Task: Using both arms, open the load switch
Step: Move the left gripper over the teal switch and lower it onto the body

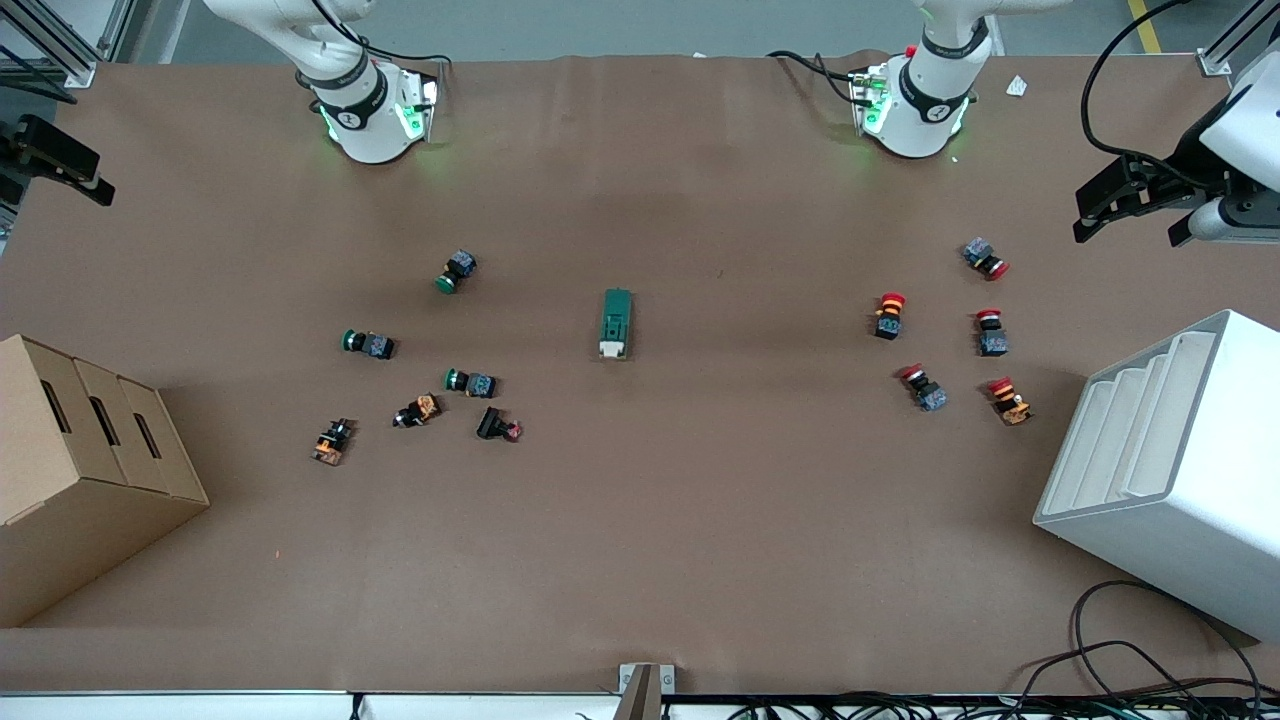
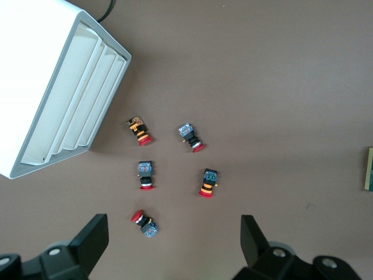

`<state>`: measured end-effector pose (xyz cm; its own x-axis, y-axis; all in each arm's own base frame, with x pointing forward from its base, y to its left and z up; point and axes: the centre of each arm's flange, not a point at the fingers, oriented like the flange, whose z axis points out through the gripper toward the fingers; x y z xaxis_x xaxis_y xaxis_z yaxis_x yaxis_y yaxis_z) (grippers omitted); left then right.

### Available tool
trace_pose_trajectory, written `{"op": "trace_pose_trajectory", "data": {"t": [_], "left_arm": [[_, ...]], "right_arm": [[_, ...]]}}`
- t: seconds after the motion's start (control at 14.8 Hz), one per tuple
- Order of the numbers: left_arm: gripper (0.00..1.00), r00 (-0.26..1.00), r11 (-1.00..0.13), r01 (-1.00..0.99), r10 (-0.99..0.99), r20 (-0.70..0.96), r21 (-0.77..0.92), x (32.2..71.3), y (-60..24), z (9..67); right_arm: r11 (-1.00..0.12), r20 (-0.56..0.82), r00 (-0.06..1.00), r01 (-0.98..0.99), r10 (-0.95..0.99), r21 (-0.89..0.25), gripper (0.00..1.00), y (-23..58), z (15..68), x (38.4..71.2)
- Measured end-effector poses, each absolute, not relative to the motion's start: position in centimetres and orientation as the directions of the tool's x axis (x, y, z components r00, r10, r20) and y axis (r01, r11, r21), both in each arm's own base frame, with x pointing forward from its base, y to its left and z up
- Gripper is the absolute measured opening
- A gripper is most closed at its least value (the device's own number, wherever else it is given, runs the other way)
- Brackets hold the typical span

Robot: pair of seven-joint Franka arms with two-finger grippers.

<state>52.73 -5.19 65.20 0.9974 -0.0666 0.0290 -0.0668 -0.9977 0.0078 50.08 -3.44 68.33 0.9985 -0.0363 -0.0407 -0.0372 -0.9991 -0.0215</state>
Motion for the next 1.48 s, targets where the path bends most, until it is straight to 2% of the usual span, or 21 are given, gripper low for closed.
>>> {"op": "trace_pose_trajectory", "data": {"t": [0.4,0.61,0.88,1.21,1.48], "left_arm": [[1.00,0.990,-0.990,-0.140,-0.140,0.017,0.005,52.6,-9.2,64.5],[1.00,0.984,-0.984,-0.178,-0.178,0.007,0.012,53.1,-15.8,62.1],[1.00,0.998,-0.997,-0.061,-0.063,-0.031,0.042,51.9,-27.4,57.1],[1.00,0.997,-0.993,0.081,0.081,-0.001,0.088,46.8,-39.0,50.5],[1.00,0.989,-0.993,0.114,0.115,0.088,0.013,40.4,-47.1,43.8]], "right_arm": [[-0.999,-0.094,0.995,-0.034,-0.032,-0.022,1.00,-3.2,67.9,49.5],[-0.999,-0.096,0.995,-0.034,-0.031,-0.022,1.00,-3.2,68.0,49.4],[-0.999,-0.093,0.995,-0.034,-0.031,-0.026,1.00,-3.2,68.1,49.4],[-0.999,-0.095,0.995,-0.037,-0.034,-0.028,1.00,-3.4,68.1,49.4],[-0.999,-0.117,0.992,-0.044,-0.041,-0.025,1.00,-3.7,66.7,50.4]]}}
